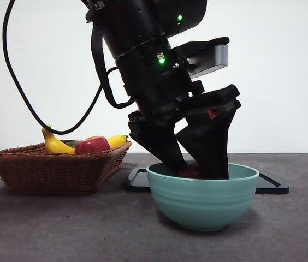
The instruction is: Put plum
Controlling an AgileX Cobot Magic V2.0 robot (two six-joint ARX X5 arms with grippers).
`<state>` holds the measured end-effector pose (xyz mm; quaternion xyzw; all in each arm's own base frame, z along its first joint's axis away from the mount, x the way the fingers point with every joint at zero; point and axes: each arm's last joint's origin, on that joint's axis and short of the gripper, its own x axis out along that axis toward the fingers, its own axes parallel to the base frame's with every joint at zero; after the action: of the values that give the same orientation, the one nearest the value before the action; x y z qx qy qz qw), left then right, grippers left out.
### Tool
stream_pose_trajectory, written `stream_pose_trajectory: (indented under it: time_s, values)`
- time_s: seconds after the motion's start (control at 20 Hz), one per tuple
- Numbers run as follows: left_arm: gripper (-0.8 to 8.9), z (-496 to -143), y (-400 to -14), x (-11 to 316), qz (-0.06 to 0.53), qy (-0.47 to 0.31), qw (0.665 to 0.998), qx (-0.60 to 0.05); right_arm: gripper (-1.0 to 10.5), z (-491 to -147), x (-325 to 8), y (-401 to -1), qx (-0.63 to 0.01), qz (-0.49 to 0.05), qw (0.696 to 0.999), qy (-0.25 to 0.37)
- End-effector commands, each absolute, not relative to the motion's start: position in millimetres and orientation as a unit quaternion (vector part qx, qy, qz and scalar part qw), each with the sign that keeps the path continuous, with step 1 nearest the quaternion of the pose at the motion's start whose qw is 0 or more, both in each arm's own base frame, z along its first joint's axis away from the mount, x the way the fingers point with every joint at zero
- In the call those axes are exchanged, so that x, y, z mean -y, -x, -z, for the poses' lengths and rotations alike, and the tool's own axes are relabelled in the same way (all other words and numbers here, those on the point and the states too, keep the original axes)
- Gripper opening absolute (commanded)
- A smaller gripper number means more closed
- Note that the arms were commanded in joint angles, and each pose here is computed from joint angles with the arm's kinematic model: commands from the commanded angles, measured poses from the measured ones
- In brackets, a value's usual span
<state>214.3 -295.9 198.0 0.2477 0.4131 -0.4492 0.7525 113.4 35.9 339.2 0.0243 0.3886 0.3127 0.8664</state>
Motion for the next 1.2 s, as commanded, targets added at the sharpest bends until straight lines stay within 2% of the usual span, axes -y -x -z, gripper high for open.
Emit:
stream_pose_trajectory:
  time_s: [0.05, 0.3, 0.55, 0.7, 0.9, 1.2]
  values:
    - [4.1, -195.7, -214.0, 303.0, 0.454, -0.257, 0.747, -0.412, 4.0, -344.1, -36.8, -114.8, -0.381, -0.314, 0.869, -0.027]
    - [4.09, -203.6, -214.2, 302.0, 0.452, -0.247, 0.754, -0.408, 4.0, -344.1, -36.8, -114.8, -0.381, -0.314, 0.869, -0.027]
    - [4.09, -254.5, -209.6, 287.2, 0.458, -0.214, 0.789, -0.35, 4.0, -344.1, -36.8, -114.9, -0.381, -0.314, 0.869, -0.027]
    - [4.09, -295.2, -209.8, 259.1, 0.439, -0.165, 0.826, -0.313, 4.0, -344.1, -36.8, -114.9, -0.381, -0.314, 0.869, -0.027]
    - [4.06, -343.3, -207.5, 204.9, 0.399, -0.114, 0.868, -0.273, 4.0, -344.1, -36.8, -114.9, -0.381, -0.314, 0.869, -0.027]
    - [4.06, -371.7, -194.1, 124.6, 0.39, -0.042, 0.872, -0.293, 4.0, -344.1, -36.8, -115.0, -0.381, -0.314, 0.869, -0.027]
